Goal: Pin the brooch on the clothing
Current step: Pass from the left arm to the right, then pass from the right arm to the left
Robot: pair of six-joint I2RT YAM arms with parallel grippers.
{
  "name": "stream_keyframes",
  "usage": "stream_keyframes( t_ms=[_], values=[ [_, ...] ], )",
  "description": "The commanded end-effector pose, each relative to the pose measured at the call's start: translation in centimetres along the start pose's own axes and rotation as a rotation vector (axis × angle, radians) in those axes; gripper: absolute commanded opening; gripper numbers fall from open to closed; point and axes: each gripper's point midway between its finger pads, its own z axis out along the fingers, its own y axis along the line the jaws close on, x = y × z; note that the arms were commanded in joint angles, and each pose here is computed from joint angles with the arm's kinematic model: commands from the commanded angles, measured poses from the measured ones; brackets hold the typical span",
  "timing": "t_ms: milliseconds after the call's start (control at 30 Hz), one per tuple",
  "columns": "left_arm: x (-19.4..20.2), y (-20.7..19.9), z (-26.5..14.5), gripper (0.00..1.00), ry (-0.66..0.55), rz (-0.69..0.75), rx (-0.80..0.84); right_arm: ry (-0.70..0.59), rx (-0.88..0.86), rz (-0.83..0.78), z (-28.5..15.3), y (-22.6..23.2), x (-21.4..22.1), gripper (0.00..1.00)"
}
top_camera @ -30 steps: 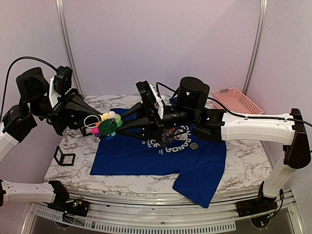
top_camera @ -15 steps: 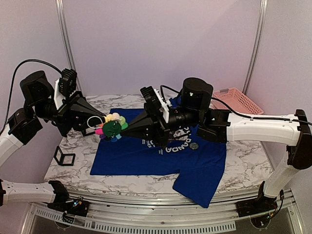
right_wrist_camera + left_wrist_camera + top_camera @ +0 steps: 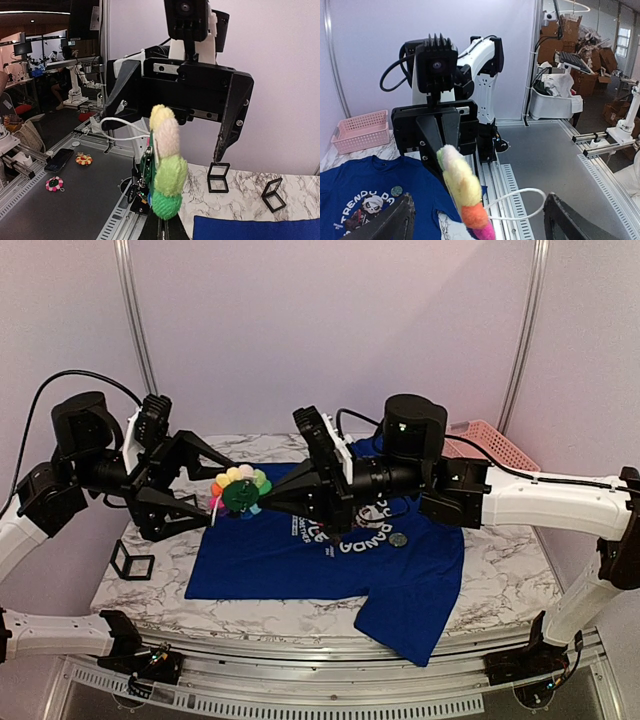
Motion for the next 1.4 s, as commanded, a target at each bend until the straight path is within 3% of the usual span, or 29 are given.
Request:
stream_keyframes(
  t_ms=[0,300,467,700,833,933,1100,1300,1367],
  values=[
    [2.2,1.1,-0.1,0.90,0.120,-0.030,-0.078,0.059,0.103,0.097,-1.4,-2.1,0.2,0.00],
    [3.7,3.7,1.5,0.95,0.181,-0.084,-0.115,0.108,0.173,0.110,-3.2,-3.6,1.2,0.00],
    [3.9,5.2,2.6,0.90,0.197,-0.091,-0.108,0.119,0.165,0.089,-4.7,-3.8,1.3,0.00],
    [3.7,7.1,4.0,0.55,0.238,-0.109,-0.094,0.160,0.148,0.084,-6.6,-4.0,2.1,0.00],
    [3.9,8.3,4.9,0.51,0.244,-0.138,-0.090,0.152,0.111,0.066,-7.3,-4.1,1.9,0.00],
    [3.8,8.9,5.2,0.36,0.229,-0.144,-0.101,0.154,0.105,0.058,-7.9,-4.6,1.9,0.00],
    [4.3,9.4,5.4,0.23,0.223,-0.158,-0.116,0.148,0.066,0.053,-7.7,-4.5,1.7,0.00],
    [4.2,9.5,5.5,0.00,0.185,-0.175,-0.123,0.146,0.032,0.064,-7.3,-4.4,1.7,0.00],
    [4.2,9.5,5.5,0.00,0.175,-0.184,-0.124,0.141,0.020,0.066,-7.2,-4.3,1.7,0.00]
  ],
)
